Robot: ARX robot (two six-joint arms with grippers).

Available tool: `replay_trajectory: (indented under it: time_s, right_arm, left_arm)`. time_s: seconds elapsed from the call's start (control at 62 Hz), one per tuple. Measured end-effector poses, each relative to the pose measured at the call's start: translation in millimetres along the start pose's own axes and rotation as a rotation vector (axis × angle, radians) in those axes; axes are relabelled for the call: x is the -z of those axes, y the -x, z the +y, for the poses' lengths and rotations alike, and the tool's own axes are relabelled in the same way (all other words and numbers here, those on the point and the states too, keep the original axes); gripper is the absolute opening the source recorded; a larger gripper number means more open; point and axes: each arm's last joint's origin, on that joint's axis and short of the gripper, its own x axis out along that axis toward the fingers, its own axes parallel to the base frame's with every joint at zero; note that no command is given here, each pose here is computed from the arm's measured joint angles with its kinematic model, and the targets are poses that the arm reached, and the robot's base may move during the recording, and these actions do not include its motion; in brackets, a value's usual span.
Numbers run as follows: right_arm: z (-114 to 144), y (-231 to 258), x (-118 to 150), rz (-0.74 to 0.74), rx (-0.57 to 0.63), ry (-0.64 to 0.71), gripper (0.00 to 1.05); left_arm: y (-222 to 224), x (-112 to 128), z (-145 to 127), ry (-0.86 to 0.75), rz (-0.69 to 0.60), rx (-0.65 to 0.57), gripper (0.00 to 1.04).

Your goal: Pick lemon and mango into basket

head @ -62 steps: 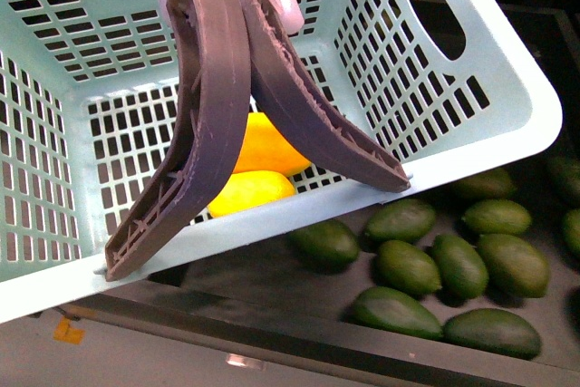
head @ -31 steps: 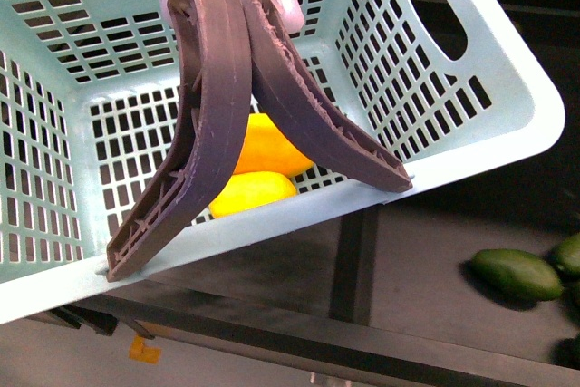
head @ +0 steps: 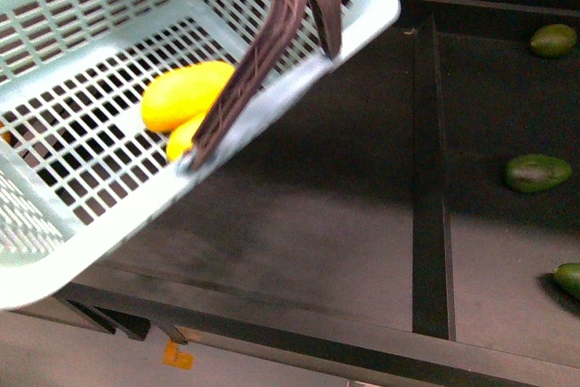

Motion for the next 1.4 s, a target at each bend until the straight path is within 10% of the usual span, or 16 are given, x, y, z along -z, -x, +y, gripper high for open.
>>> replay_trajectory:
  time_s: [0.629,0.984,1.403]
  right_arm:
    - [0,0,0,0.000,0.000,0.000,0.96]
    - [0,0,0,0.000,0.000,0.000,0.96]
    - [0,0,0,0.000,0.000,0.000,0.96]
  left_arm:
    - [-190,-7,-7,0.326,-0.017,-0.065,0.04]
    - [-208,20,19,0.371,0.097,-0.164,0.04]
    - [-172,-1,17,0.314,0.047,-0.182,0.80]
